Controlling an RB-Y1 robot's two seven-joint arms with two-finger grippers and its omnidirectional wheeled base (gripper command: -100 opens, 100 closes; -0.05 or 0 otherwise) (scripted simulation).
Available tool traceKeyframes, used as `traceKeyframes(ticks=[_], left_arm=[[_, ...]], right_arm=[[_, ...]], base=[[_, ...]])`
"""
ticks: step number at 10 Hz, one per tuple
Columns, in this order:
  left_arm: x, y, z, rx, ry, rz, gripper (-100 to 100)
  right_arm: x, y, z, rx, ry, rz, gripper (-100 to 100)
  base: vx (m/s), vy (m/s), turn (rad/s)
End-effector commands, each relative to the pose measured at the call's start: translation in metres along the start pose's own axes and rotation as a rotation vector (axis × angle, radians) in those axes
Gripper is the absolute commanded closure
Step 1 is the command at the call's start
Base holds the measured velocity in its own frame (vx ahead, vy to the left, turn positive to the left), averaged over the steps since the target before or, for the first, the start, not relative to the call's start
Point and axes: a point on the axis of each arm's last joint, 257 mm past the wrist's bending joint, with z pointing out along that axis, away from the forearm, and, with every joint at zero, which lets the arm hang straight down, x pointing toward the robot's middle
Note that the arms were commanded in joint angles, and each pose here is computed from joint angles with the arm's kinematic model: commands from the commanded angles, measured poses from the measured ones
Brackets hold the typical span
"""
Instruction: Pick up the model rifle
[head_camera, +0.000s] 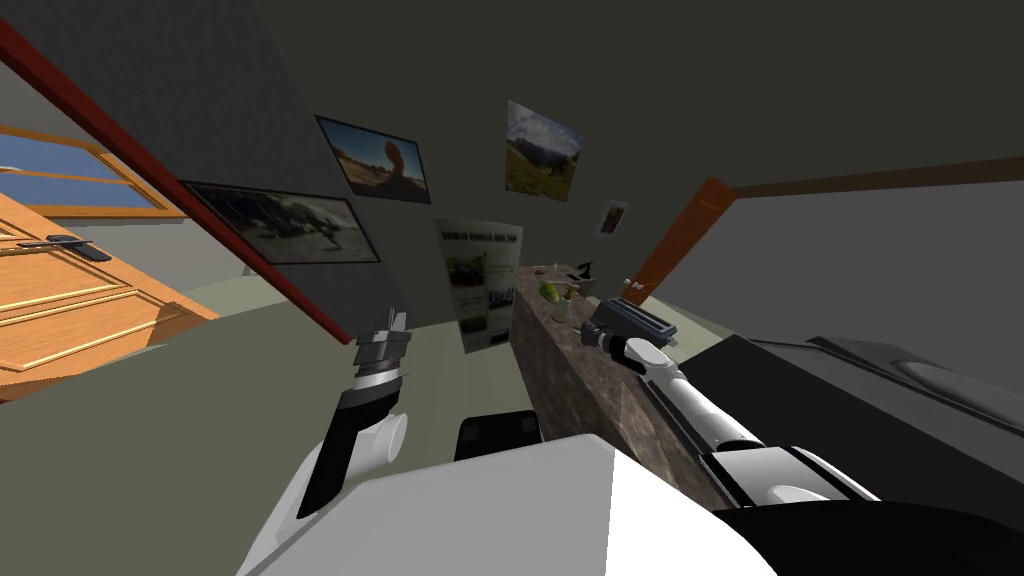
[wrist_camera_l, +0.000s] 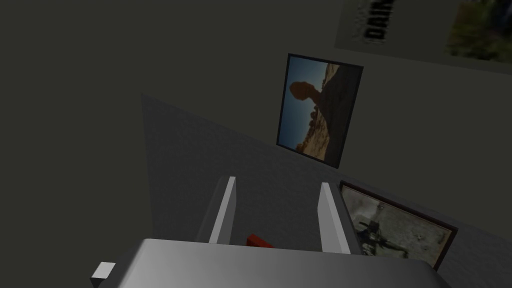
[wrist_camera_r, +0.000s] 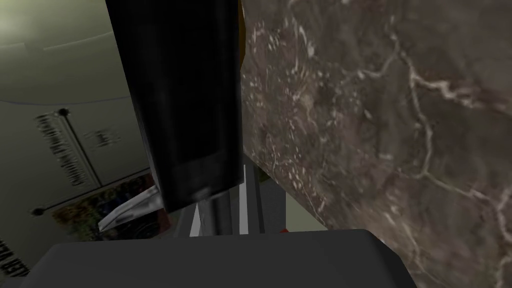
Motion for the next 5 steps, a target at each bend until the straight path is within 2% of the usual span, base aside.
traceKeyframes(ticks=[1,2,3,4,5], left_arm=[[0.0000,0.0000,0.0000,0.000,0.000,0.000,0],[0.0000,0.0000,0.0000,0.000,0.000,0.000,0],[0.0000,0.0000,0.0000,0.000,0.000,0.000,0],[0.0000,-0.0001,0.0000,0.000,0.000,0.000,0],[0.0000,0.0000,0.0000,0.000,0.000,0.000,0]], right_arm=[[0.0000,0.0000,0.0000,0.000,0.000,0.000,100],[-0.0002,0.0004,0.0001,-0.001,-0.001,0.000,0],[-0.0031,-0.0039,0.0019,0.015,-0.009,0.018,100],[-0.0023,-0.0029,0.0009,0.010,-0.007,0.010,100],[-0.0029,-0.0036,0.0010,0.011,-0.008,0.012,0]], base=[[0.000,0.000,0.000],[0.000,0.000,0.000],[-0.090,-0.086,-0.080],[-0.056,-0.054,-0.011],[-0.007,-0.007,0.004]])
